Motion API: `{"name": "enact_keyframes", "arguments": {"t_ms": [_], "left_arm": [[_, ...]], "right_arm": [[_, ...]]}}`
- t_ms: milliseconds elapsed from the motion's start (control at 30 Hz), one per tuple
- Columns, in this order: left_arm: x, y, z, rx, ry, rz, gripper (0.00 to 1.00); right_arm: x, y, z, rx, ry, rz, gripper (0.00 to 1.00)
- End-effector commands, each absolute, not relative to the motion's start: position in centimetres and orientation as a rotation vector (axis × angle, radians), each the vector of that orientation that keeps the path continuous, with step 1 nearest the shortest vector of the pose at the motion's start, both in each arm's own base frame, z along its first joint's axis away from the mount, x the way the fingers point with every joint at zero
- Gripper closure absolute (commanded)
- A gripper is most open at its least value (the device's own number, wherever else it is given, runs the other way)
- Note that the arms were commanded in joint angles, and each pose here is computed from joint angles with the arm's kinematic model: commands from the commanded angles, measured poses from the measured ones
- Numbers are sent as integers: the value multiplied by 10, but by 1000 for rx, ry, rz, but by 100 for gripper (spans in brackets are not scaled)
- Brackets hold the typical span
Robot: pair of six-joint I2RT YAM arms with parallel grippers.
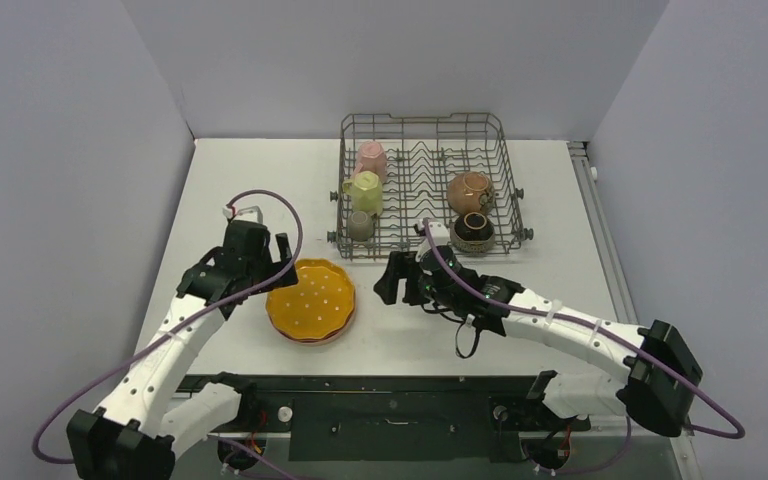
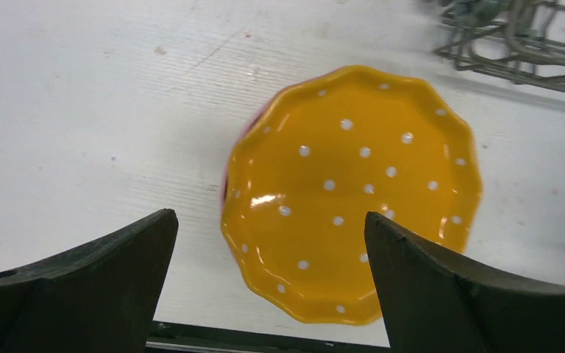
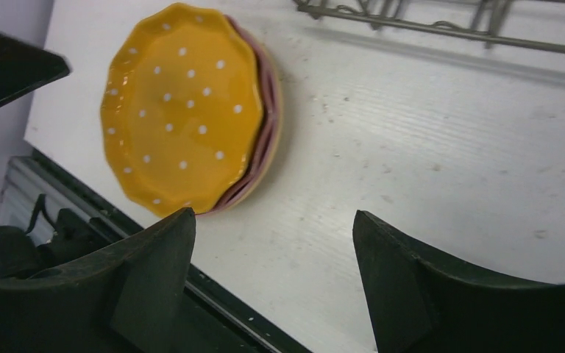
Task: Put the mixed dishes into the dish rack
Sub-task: Move the plate to the center of the board.
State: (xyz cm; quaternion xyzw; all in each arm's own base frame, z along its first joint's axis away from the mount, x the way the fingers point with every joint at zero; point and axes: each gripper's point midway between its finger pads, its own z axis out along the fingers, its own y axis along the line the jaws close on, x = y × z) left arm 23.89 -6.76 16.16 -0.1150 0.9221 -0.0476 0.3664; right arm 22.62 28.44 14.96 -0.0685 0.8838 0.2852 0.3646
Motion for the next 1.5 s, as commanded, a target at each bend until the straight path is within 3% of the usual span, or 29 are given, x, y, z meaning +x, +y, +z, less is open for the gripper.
{"name": "enact_keyframes", "arguments": {"t_ms": [0, 233, 533, 733, 967, 1267, 1467], "left_arm": [[259, -39, 153, -238, 2409, 29, 4], [280, -27, 110, -212, 2544, 65, 4], [285, -53, 66, -221, 2684, -162, 1], [278, -64, 40, -237, 2788, -254, 16], [264, -77, 31, -245, 2830, -312, 38], [235, -130, 17, -163, 2882, -371, 41], [202, -163, 15, -147, 2850, -491, 41]], "right_arm": [[220, 333, 163, -107, 2197, 922, 26], [219, 365, 130, -45, 2257, 966, 26], [215, 395, 95, 7, 2328, 1077, 27], [214, 410, 63, 40, 2393, 1099, 30], [212, 415, 42, 102, 2411, 1151, 49], [194, 388, 29, 145, 2425, 1174, 75], [179, 359, 27, 159, 2423, 1155, 83]]}}
